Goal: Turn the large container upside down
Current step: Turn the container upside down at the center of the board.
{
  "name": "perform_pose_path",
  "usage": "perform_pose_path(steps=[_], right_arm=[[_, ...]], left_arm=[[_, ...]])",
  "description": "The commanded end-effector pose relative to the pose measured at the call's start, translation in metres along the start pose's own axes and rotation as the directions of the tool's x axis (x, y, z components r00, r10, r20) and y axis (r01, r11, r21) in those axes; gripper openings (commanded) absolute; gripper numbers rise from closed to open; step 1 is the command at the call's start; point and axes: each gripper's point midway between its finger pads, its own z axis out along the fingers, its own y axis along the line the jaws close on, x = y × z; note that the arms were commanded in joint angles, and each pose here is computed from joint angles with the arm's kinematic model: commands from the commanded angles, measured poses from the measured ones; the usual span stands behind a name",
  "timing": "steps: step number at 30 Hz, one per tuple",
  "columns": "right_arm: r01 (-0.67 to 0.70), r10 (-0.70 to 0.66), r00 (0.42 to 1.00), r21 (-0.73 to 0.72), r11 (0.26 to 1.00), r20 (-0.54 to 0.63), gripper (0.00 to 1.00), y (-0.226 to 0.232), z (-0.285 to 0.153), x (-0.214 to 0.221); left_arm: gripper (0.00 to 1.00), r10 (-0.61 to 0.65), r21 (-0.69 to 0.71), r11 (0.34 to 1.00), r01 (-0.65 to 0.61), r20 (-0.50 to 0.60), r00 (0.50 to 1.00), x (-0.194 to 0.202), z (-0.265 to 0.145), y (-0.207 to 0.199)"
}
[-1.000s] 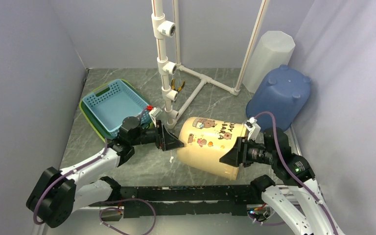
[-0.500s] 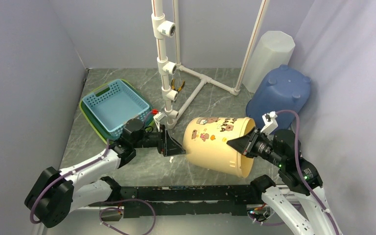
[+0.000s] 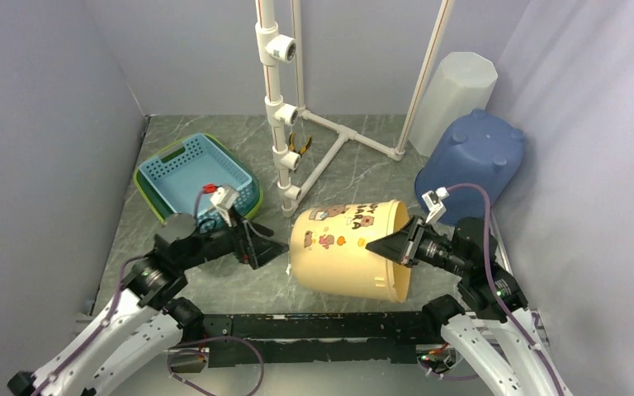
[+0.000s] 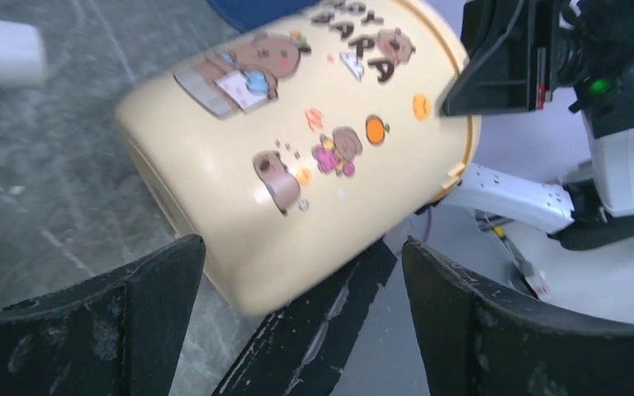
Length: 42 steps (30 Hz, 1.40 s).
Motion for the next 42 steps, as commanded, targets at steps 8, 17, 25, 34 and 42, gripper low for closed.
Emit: perform_pose_path(steps=[8,17,25,34,42], right_arm=[[-0.093,0.048,0.989,-0.325,0.941,-0.143,0.0,0.035,0.03,0.013],[-0.025,-0.015,0.952,-0.126,0.992,-0.305,0.11,0.008,0.078,0.065],[0.09,-0.055,0.966,0.131,0.987,-0.253,0.65,-0.033,0.069,0.052],[0.169,-0.127,0.978,0.278,0.945,-0.164,0.91,-0.038,0.047,0.02],[0.222,-0.218,0.974,0.369,0.902,-0.054,0.74,-0.019,0.041,-0.028]], left_arm=[[0.94,-0.085,-0.35,0.933,0.087,0.022,0.996,0.011,-0.046,0.043],[0.94,-0.133,-0.377,0.916,0.138,0.038,0.99,0.023,-0.05,0.051],[0.94,-0.119,-0.462,0.881,0.103,-0.007,0.993,0.031,-0.052,0.069],[0.92,-0.139,-0.49,0.868,0.083,-0.08,0.987,0.045,-0.038,0.086],[0.91,-0.139,-0.498,0.863,0.084,-0.076,0.987,0.051,-0.041,0.09]])
